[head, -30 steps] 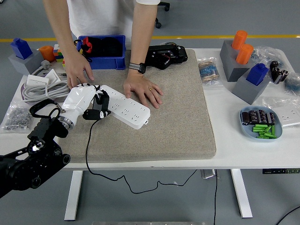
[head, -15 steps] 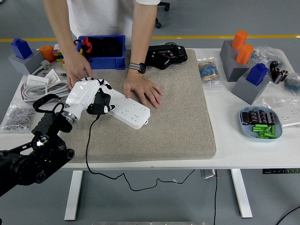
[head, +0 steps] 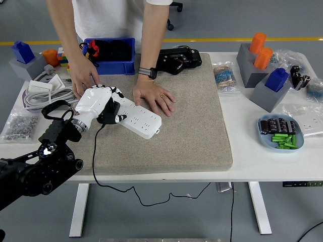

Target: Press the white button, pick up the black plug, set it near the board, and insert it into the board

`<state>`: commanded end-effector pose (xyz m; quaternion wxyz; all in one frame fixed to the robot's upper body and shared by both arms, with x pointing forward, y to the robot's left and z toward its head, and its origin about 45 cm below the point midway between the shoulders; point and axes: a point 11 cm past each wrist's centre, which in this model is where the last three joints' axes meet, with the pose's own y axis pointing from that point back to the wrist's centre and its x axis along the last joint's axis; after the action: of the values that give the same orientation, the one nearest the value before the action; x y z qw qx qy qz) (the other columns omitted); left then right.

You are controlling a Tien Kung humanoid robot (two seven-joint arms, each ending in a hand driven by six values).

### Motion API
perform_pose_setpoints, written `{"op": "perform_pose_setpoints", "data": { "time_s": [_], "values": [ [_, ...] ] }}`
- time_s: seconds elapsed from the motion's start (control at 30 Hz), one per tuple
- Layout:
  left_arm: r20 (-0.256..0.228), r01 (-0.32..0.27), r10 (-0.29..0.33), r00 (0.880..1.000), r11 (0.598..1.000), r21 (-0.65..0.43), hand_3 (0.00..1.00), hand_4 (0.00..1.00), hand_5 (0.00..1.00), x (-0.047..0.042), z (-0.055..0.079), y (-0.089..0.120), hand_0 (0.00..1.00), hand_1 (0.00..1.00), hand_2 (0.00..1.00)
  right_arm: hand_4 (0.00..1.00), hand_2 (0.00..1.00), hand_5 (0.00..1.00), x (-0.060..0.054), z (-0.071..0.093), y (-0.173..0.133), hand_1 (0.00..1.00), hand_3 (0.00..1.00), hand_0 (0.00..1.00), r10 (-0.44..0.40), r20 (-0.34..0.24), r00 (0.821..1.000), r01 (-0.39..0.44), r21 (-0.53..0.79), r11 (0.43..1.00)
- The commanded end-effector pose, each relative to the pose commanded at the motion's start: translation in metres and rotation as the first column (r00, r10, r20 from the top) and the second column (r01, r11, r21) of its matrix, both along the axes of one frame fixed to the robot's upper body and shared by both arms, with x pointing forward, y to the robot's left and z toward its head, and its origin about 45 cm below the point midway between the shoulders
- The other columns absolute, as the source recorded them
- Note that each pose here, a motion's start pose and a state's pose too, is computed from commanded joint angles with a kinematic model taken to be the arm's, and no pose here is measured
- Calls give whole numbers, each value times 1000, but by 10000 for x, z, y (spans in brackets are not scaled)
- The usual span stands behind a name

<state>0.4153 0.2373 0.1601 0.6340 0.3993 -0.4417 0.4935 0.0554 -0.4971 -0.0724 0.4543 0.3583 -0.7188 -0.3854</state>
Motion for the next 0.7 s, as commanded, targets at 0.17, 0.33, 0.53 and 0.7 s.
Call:
{"op": "perform_pose_setpoints", "data": {
  "time_s": [0.17,0.33,0.53,0.7],
  "values": [
    [4,0,0,1000,1000,-3,620,913,238,60,19,-23,840,651,642,645,620,331,25,6,-4,608,597,696,4,3,1000,-4,-3,1000],
    [3,0,0,1000,1000,-2,619,912,239,97,16,-33,838,650,642,645,620,330,24,9,-11,608,597,696,9,1,1000,-9,-6,1000],
    [-15,-4,4,1000,1000,7,617,911,239,106,-41,-20,830,650,641,644,620,330,25,13,-18,608,597,696,11,0,1000,-11,-9,1000],
    [-22,-2,2,1000,1000,7,617,910,239,101,-74,-22,828,650,643,643,621,329,11,13,-23,607,597,696,13,-3,1000,-13,-10,1000]
  ]
}}
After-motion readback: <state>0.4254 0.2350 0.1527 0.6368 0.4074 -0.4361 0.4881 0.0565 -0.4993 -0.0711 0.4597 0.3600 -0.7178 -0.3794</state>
